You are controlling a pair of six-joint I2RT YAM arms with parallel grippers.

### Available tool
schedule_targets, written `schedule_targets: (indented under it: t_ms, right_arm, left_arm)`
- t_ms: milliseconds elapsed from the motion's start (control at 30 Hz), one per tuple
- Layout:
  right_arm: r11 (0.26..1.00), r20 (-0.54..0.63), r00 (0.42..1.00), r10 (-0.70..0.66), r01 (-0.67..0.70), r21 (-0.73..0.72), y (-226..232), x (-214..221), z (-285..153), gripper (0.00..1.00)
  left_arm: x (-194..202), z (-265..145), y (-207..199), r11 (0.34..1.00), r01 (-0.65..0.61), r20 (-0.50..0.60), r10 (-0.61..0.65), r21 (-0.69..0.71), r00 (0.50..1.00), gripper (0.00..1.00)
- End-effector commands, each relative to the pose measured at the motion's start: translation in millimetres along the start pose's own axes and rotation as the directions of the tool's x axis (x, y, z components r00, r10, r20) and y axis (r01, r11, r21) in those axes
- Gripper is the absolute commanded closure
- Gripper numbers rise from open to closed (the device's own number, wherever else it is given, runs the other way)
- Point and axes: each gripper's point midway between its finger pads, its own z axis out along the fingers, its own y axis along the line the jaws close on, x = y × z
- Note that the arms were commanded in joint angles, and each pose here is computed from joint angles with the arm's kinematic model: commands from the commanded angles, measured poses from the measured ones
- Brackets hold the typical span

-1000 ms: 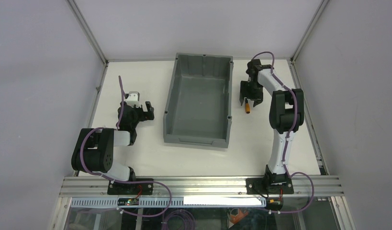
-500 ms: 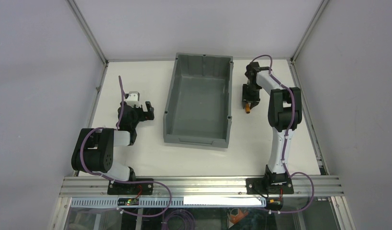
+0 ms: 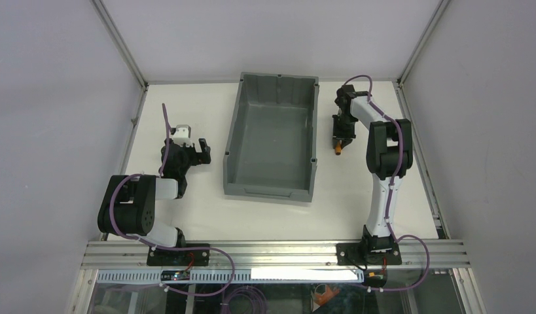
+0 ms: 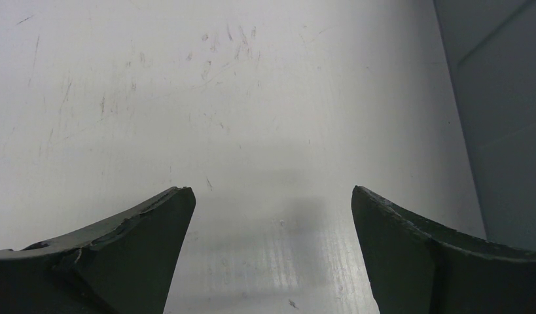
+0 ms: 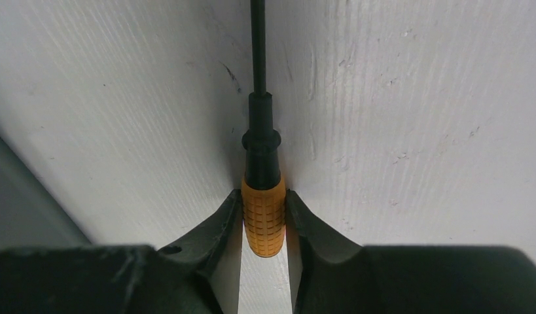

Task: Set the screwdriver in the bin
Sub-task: Pick up the screwdriver from the center of the board.

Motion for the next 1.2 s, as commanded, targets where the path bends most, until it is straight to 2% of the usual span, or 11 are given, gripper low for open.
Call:
schedule_targets:
  t_ms: [0,400,767,1167]
  right_arm:
    - [1.0,0.059,0.998,0.013,-0.012,-0.018,0,-13,-14,0.91]
    - [0.992,0.217,0.975,0.056,-0.03,-0.125,8,-27,-90,1.0]
    - [0.979,0.36,0.93,0.077,-0.001,-0.205,14,-25,-170,1.0]
    - [0.883,0.455,0.88,0.14,0.097,-0.46,57,-5,-263,1.0]
  left_arm:
    - [-26,4,-3,1.0,-0.013,0.089,0.011,0.023,0.996,0.01]
    - [-25,5,-3,1.0,-0.013,0.088,0.011,0.023,0.996,0.01]
    - [-25,4,-3,1.0,-0.013,0.088,0.011,0.024,0.996,0.01]
    - [-26,4,-3,1.0,-0.013,0.089,0.011,0.024,0.996,0.01]
